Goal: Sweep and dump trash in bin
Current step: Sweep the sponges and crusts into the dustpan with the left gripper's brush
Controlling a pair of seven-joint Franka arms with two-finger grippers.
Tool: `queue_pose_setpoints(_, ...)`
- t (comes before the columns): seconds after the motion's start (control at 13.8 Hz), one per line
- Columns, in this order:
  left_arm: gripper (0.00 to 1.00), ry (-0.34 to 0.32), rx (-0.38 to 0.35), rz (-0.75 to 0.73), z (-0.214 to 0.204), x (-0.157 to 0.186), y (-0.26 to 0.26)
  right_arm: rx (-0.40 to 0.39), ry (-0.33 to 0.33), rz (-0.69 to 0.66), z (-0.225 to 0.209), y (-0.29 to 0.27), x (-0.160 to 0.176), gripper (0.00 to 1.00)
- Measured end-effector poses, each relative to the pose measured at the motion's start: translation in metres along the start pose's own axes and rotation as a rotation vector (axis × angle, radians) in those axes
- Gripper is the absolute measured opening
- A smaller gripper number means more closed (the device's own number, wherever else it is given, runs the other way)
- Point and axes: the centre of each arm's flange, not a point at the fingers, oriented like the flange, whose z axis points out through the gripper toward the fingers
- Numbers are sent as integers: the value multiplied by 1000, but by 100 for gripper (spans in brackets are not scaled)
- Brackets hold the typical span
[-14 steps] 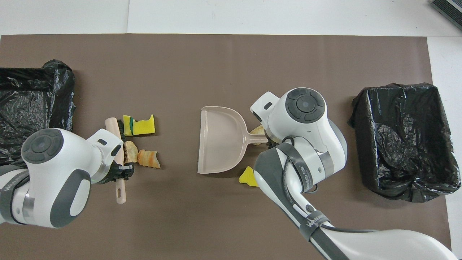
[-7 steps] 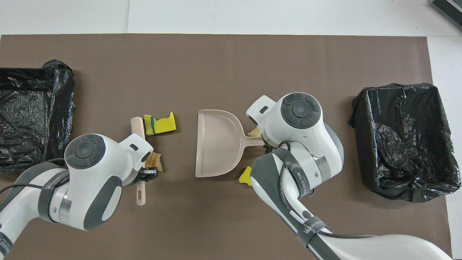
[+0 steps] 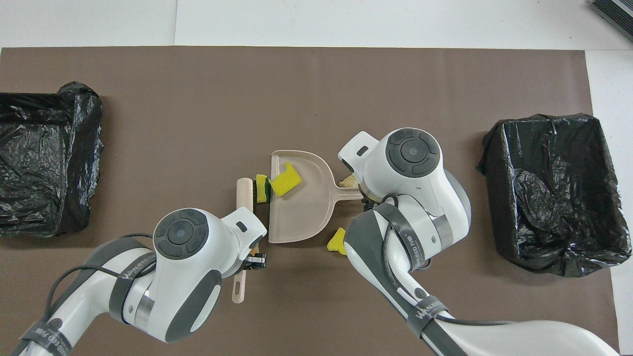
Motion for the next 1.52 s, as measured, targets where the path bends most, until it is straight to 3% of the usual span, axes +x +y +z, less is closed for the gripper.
queue_pose_setpoints(0.36,26,-26,-50,4,-45,-1,14,0,0,3,0,0,0,33)
queue_pose_setpoints(0.58,26,-28,-106,-54,-96,12,-40,1,0,6,1,0,0,33)
queue_pose_setpoints(0.73,26,-61,-120,-105,-105,10,-71,1,0,6,1,0,0,33)
queue_pose_setpoints(0.94,26,-143,-101,-188,-85,-10,-82,3,0,6,1,-1,0,33)
queue_pose_setpoints(1.16,26,-219,-46,-302,-39,-41,-73,-5,5,2,12,-5,1,33)
queue_pose_setpoints(1.31,26,-181,-33,-361,-17,-50,-50,-13,8,0,21,-8,1,33)
queue_pose_setpoints(1.52,26,-125,-85,-402,-8,-54,-20,-16,10,-1,21,-9,1,33)
